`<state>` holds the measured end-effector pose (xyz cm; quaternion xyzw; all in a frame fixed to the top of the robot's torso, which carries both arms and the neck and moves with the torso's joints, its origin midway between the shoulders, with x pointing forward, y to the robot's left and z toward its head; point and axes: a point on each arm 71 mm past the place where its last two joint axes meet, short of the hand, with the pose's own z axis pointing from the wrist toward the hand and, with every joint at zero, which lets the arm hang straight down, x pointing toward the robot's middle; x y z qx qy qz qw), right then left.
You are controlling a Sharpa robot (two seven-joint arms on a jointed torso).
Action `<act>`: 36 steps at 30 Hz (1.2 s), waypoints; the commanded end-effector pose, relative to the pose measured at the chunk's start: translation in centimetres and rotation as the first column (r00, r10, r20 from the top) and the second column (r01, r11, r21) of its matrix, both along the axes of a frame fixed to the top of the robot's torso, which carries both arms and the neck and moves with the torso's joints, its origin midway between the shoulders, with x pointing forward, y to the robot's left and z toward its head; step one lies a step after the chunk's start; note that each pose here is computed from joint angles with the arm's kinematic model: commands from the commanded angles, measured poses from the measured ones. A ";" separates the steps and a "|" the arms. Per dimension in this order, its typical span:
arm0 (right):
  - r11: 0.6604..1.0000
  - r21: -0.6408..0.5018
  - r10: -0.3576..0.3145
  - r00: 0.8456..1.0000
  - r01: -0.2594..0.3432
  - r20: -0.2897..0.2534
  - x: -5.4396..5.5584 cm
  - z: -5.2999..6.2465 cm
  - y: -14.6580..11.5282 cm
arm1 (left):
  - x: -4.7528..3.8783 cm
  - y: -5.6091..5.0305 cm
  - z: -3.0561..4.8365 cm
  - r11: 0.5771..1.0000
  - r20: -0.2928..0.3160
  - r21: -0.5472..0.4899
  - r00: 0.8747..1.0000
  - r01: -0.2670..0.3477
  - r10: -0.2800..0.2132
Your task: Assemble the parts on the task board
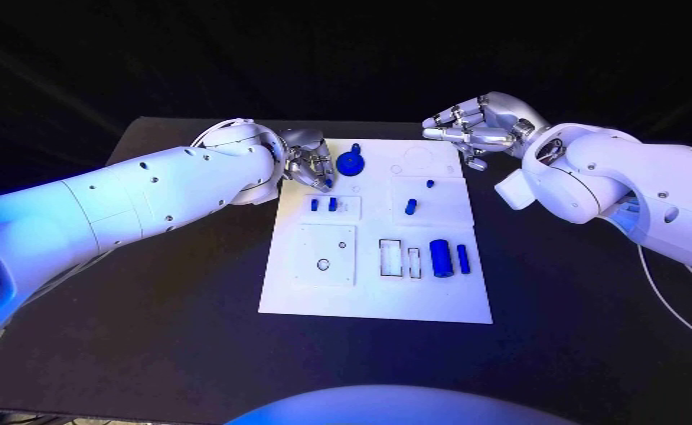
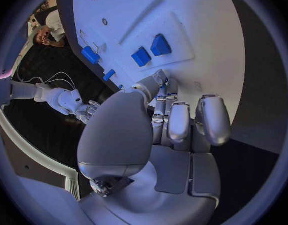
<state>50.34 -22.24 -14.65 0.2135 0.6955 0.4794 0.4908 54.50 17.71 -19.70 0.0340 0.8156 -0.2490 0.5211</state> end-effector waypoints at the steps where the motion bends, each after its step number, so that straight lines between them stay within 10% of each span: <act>1: 1.000 -0.005 0.019 1.000 -0.019 -0.001 -0.1 0.0 0.2 | 0.02 0.2 -0.28 1.000 -0.010 0.029 1.000 -0.010 0.010; 25: 1.000 -0.023 0.006 1.000 -0.006 -0.004 0.0 -0.1 -0.1 | 0.02 0.6 -0.36 0.999 -0.020 0.043 0.999 -0.025 0.026; 36: 0.928 -0.373 0.030 0.991 0.021 0.131 0.5 -0.5 -1.4 | 0.60 2.5 0.64 0.993 0.080 -0.080 0.993 -0.082 0.088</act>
